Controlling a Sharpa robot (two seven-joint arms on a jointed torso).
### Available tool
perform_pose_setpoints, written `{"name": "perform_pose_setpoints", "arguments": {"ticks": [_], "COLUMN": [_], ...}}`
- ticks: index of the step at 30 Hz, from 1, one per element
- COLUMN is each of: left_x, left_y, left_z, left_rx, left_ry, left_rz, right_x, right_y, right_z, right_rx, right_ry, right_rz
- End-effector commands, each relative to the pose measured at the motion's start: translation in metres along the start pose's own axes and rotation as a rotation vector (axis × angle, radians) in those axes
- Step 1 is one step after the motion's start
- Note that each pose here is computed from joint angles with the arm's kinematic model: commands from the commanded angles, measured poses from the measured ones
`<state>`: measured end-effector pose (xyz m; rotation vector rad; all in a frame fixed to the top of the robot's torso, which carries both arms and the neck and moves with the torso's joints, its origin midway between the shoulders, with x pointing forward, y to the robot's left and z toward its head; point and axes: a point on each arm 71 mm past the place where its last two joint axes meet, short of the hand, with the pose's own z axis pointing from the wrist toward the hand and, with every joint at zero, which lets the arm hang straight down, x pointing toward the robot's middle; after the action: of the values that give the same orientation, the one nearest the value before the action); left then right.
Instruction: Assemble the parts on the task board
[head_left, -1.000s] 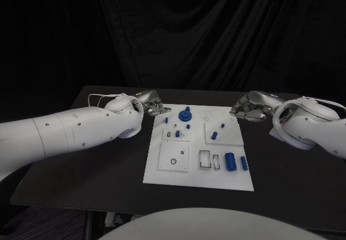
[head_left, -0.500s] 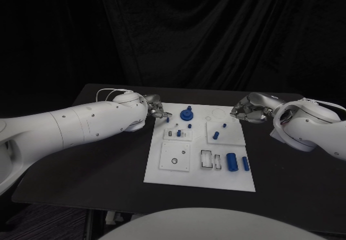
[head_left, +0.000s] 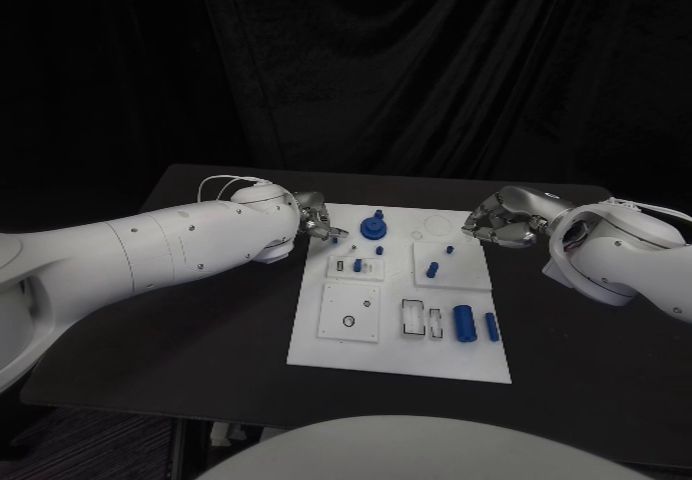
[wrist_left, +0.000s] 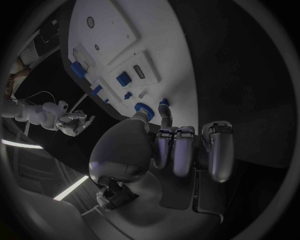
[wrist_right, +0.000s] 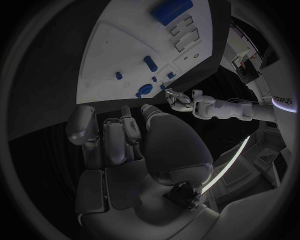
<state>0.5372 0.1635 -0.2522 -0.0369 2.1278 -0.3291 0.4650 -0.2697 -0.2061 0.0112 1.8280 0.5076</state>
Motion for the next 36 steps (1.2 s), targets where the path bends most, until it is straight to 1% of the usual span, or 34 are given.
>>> {"name": "perform_pose_setpoints", "arguments": {"ticks": [1, 3, 5, 8, 13, 15, 16, 18, 20, 22, 23, 24, 25, 26, 31, 33, 36], "left_x": [-0.0062, -0.0120, -0.0248, -0.0400, -0.0703, -0.0790, -0.0816, -0.0883, -0.0917, -0.0930, -0.0940, -0.0946, -0.0960, -0.0974, -0.1020, -0.1014, -0.0971], "left_y": [-0.0030, -0.0039, -0.0060, -0.0083, -0.0128, -0.0148, -0.0156, -0.0179, -0.0194, -0.0200, -0.0205, -0.0207, -0.0209, -0.0210, -0.0211, -0.0210, -0.0218], "left_z": [0.0006, 0.0005, -0.0006, -0.0036, -0.0127, -0.0152, -0.0160, -0.0172, -0.0167, -0.0156, -0.0141, -0.0132, -0.0110, -0.0094, -0.0015, 0.0012, 0.0048], "left_rx": [-0.014, -0.025, -0.046, -0.070, -0.124, -0.142, -0.147, -0.161, -0.175, -0.184, -0.194, -0.199, -0.211, -0.218, -0.238, -0.244, -0.248], "left_ry": [0.055, 0.057, 0.053, 0.045, 0.029, 0.036, 0.041, 0.068, 0.103, 0.134, 0.166, 0.181, 0.208, 0.221, 0.247, 0.257, 0.272], "left_rz": [0.024, 0.032, 0.047, 0.064, 0.143, 0.174, 0.185, 0.219, 0.230, 0.227, 0.217, 0.212, 0.204, 0.199, 0.178, 0.174, 0.172], "right_x": [0.000, 0.000, 0.000, 0.000, 0.000, 0.000, 0.000, 0.001, 0.001, 0.001, 0.002, 0.002, 0.002, 0.002, 0.003, 0.003, 0.004], "right_y": [0.002, 0.003, 0.003, 0.003, 0.004, 0.005, 0.005, 0.006, 0.008, 0.009, 0.010, 0.010, 0.012, 0.013, 0.015, 0.016, 0.018], "right_z": [0.000, 0.001, 0.001, 0.001, 0.002, 0.003, 0.003, 0.004, 0.005, 0.006, 0.007, 0.007, 0.008, 0.008, 0.011, 0.011, 0.012], "right_rx": [-0.009, -0.011, -0.013, -0.013, -0.012, -0.013, -0.013, -0.016, -0.019, -0.021, -0.024, -0.025, -0.029, -0.031, -0.038, -0.040, -0.044], "right_ry": [-0.014, -0.016, -0.017, -0.019, -0.019, -0.020, -0.020, -0.019, -0.019, -0.018, -0.018, -0.018, -0.018, -0.018, -0.018, -0.017, -0.017], "right_rz": [-0.002, -0.002, -0.001, -0.001, -0.002, -0.002, -0.002, -0.002, -0.002, -0.003, -0.003, -0.003, -0.003, -0.003, -0.004, -0.004, -0.004]}}
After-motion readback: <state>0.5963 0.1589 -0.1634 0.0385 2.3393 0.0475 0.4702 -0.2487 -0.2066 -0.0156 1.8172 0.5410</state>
